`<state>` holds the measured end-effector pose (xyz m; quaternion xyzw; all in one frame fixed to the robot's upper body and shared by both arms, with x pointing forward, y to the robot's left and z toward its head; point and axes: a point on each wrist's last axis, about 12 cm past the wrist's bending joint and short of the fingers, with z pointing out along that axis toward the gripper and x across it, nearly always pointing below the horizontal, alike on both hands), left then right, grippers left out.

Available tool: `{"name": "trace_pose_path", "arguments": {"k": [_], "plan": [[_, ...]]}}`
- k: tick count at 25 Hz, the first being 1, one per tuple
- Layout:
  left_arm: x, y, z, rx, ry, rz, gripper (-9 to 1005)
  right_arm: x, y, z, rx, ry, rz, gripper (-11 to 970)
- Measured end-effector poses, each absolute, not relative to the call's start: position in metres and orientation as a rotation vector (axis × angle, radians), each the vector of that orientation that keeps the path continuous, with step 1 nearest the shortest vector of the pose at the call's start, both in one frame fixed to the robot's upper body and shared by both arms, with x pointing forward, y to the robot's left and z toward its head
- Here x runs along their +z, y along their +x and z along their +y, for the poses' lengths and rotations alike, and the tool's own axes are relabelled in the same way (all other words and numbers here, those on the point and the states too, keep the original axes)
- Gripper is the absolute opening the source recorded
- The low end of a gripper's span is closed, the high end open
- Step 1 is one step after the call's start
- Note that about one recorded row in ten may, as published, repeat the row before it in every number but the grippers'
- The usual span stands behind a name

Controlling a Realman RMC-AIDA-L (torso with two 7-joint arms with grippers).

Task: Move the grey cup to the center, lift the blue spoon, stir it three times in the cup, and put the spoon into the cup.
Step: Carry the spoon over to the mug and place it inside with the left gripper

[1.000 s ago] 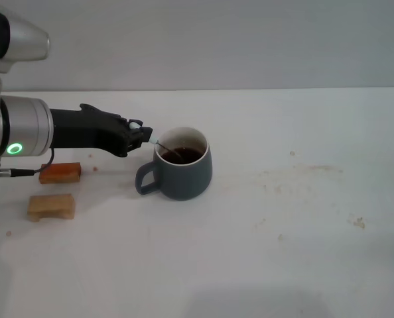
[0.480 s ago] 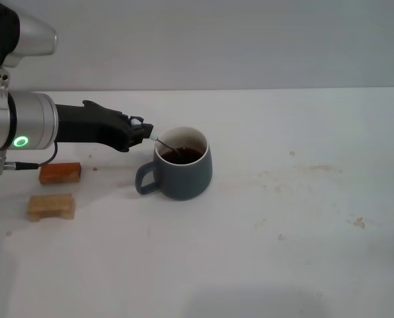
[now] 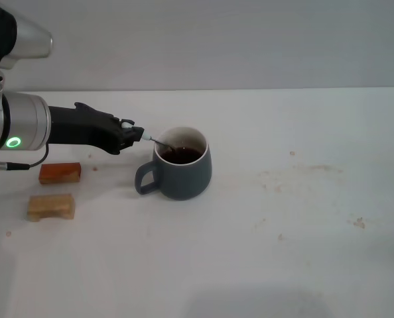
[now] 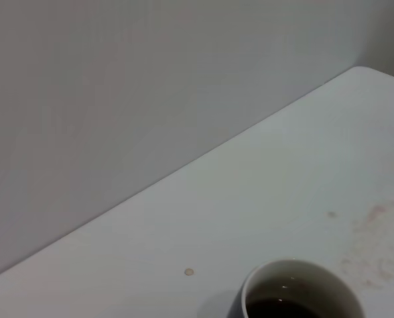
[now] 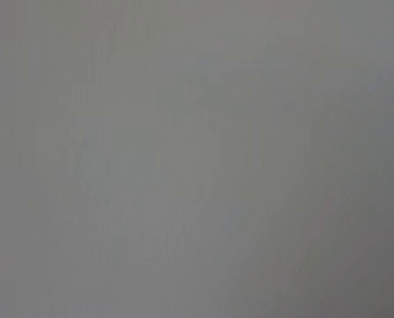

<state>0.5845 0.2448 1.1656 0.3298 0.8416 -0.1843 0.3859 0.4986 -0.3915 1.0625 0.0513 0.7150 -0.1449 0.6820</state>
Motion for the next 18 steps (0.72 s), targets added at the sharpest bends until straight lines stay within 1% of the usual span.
{"name": "trace_pose_path", "arguments": {"k": [18], "plan": [[1.169, 0.574, 0.237, -0.555, 0.891, 2.151, 179, 1.063, 0.5, -0.389, -0.319, 0.105, 1.601, 38]]}}
